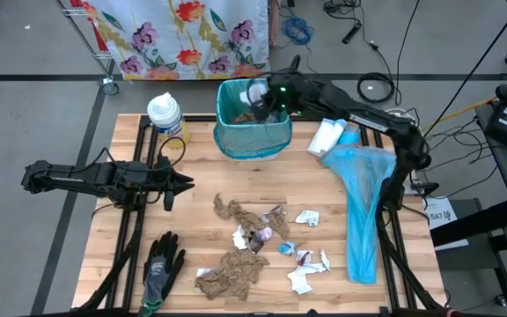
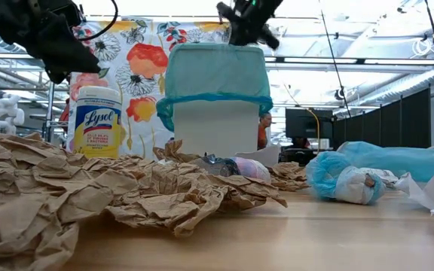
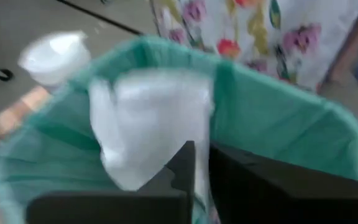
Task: Place trash/remove bag and relplace
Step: Put the white paper into the white trash bin
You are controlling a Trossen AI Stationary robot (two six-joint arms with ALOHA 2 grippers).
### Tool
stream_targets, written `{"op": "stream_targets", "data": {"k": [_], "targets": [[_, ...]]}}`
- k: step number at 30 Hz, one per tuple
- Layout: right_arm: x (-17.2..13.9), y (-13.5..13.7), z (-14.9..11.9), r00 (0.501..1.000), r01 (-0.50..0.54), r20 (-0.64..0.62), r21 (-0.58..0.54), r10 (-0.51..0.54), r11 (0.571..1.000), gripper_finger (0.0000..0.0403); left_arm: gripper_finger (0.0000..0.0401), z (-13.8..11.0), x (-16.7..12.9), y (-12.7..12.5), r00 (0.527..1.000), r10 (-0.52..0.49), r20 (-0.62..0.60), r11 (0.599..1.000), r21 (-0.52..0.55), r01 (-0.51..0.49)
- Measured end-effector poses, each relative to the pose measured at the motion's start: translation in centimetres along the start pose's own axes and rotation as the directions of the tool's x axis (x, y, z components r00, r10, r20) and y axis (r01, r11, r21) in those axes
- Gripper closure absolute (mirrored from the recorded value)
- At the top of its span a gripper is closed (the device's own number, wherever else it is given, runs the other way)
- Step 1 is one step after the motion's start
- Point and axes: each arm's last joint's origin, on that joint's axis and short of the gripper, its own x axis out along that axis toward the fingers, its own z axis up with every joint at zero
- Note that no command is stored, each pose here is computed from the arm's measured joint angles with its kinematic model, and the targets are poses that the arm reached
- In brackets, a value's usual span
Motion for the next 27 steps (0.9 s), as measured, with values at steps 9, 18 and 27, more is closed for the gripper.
{"op": "stream_targets", "data": {"k": [9,18,27], "targets": [[-1.0,-0.2,0.5,0.996,-0.084,-0.007,0.053,0.084,0.995,0.0261,0.0302,-0.9,0.0,0.4,0.995,0.034,-0.092,0.999,0.018,-0.032],[-9.0,-0.5,-0.5,0.969,-0.158,-0.15,0.243,0.198,0.957,0.0249,0.0302,-0.8,0.0,0.4,0.995,0.051,-0.082,0.999,0.021,-0.049],[-14.1,2.8,-7.5,0.891,0.109,-0.453,0.191,-0.011,0.975,0.0263,0.0302,-0.8,0.0,0.4,0.995,0.053,-0.082,0.998,0.042,-0.049]]}}
